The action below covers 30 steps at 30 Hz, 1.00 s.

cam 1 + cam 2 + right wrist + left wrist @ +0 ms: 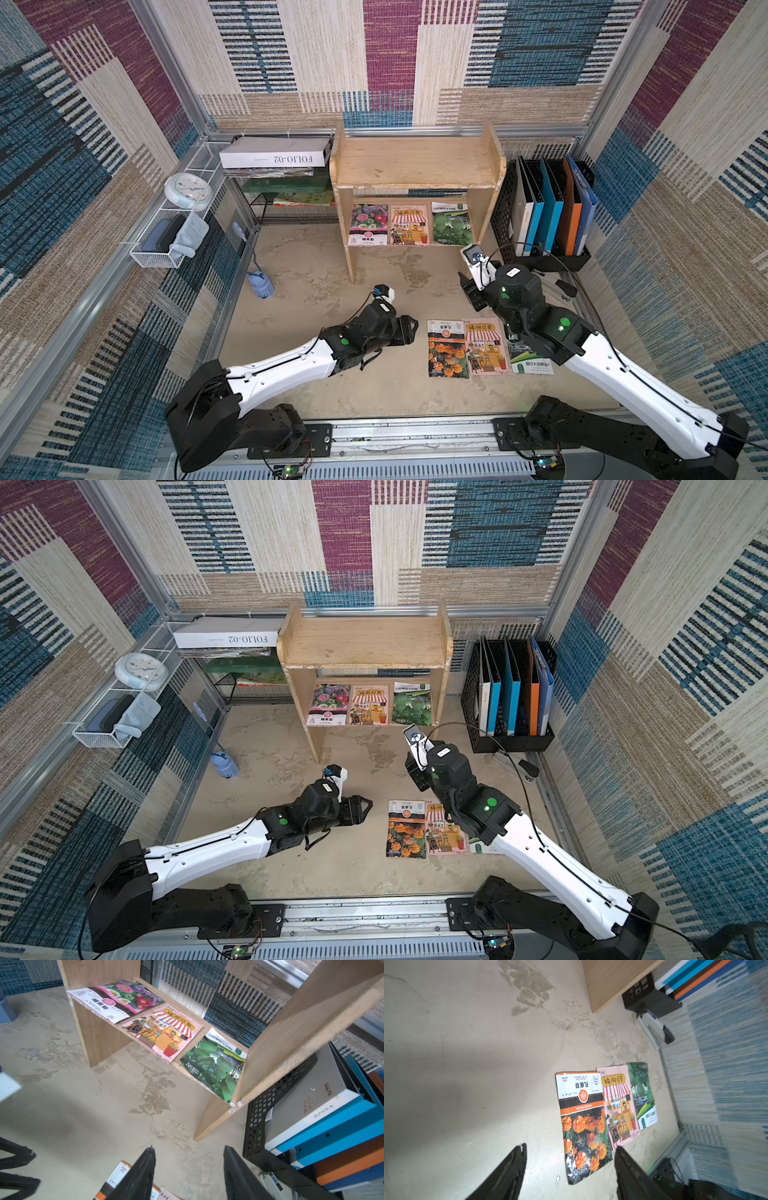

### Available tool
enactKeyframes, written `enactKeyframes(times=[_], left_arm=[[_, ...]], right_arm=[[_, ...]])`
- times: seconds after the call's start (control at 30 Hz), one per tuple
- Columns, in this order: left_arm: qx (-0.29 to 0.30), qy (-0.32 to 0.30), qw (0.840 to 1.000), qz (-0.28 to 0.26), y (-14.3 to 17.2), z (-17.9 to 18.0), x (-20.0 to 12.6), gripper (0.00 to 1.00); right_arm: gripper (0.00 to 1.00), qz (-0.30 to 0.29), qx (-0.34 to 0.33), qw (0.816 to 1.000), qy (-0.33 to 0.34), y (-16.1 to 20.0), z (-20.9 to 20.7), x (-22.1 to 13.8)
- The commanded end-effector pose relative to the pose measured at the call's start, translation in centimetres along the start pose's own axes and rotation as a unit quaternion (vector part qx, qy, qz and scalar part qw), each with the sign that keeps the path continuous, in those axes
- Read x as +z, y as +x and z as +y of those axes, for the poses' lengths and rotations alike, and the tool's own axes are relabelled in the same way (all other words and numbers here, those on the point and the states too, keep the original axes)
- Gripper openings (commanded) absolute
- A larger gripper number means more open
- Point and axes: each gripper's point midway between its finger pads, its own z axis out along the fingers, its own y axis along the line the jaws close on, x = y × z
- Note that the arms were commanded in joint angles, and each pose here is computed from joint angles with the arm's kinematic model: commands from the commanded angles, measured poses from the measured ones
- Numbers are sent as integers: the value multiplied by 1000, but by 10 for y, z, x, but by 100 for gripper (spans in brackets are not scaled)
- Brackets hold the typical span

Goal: Take the seed bag off the shelf
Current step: Place the seed packet at the center of the board, then pick up the seed packet from the shelf.

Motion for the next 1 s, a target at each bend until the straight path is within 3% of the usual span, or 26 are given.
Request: enactKeyframes(times=[0.0,0.33,0.6,0.97], left_arm=[[-41,125,991,11,-15,-32,-18,72],[-51,202,978,8,-47,-63,-54,73],[-77,210,975,6,-49,-51,-52,74],[-88,208,974,4,-49,-44,-50,74]], right_arm=[[58,-19,-38,996,-77,-10,17,21],[64,4,-92,992,-87,-18,19,80],[65,44,-146,986,-64,-12,8,113],[64,78,-156,983,-55,4,-11,148]])
